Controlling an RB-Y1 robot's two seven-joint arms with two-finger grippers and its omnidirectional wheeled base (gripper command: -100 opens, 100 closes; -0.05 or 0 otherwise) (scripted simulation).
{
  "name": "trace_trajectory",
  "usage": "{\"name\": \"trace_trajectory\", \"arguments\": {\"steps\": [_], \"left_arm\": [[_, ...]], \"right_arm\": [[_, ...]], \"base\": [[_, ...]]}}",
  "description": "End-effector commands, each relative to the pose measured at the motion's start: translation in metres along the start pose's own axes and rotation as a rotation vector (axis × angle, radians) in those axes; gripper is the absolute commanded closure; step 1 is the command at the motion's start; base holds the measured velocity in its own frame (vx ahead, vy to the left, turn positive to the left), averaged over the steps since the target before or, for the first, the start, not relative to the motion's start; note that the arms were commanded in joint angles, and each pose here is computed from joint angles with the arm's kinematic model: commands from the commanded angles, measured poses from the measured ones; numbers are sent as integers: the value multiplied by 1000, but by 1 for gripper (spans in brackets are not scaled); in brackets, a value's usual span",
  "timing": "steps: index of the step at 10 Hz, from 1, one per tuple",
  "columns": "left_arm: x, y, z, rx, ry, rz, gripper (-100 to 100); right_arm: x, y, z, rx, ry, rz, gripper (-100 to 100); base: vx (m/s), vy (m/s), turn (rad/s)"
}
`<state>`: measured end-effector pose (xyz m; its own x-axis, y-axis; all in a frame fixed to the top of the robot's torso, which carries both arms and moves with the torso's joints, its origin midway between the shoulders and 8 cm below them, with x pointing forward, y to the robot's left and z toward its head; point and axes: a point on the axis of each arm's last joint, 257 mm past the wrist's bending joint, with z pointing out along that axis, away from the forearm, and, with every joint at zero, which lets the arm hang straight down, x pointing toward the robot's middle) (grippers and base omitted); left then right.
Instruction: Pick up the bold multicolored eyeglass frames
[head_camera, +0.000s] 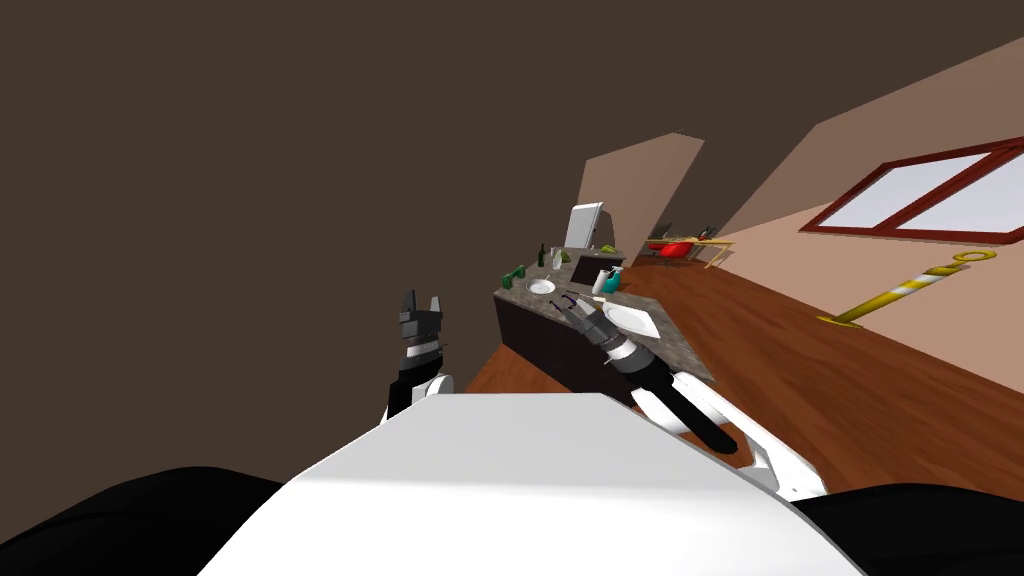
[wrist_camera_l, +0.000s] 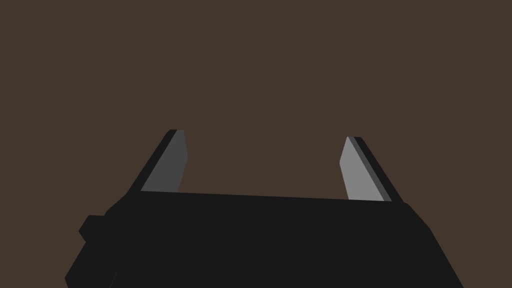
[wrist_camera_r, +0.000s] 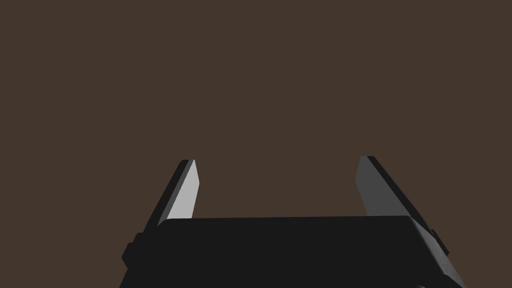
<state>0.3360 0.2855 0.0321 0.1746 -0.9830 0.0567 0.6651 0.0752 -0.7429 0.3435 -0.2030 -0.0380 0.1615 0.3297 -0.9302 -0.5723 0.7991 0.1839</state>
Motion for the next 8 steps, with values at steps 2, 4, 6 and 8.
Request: {"name": "trace_trajectory", "arguments": {"steps": [2,4,6,8], "left_arm": [[0,0,0,0,0,0,0],[0,0,0,0,0,0,0],[0,0,0,0,0,0,0],[0,0,0,0,0,0,0]], "right_arm": [[20,-5,-3,-7,94,-92,-100],[38,-11,-9,-13,172,-171,-100],[55,-19,-16,-22,252,-251,-100],[73,-27,-24,-34,332,-332,-100]], "base": [[-21,-10,22],[-10,-13,31],[-1,-11,33],[8,-10,42]]}}
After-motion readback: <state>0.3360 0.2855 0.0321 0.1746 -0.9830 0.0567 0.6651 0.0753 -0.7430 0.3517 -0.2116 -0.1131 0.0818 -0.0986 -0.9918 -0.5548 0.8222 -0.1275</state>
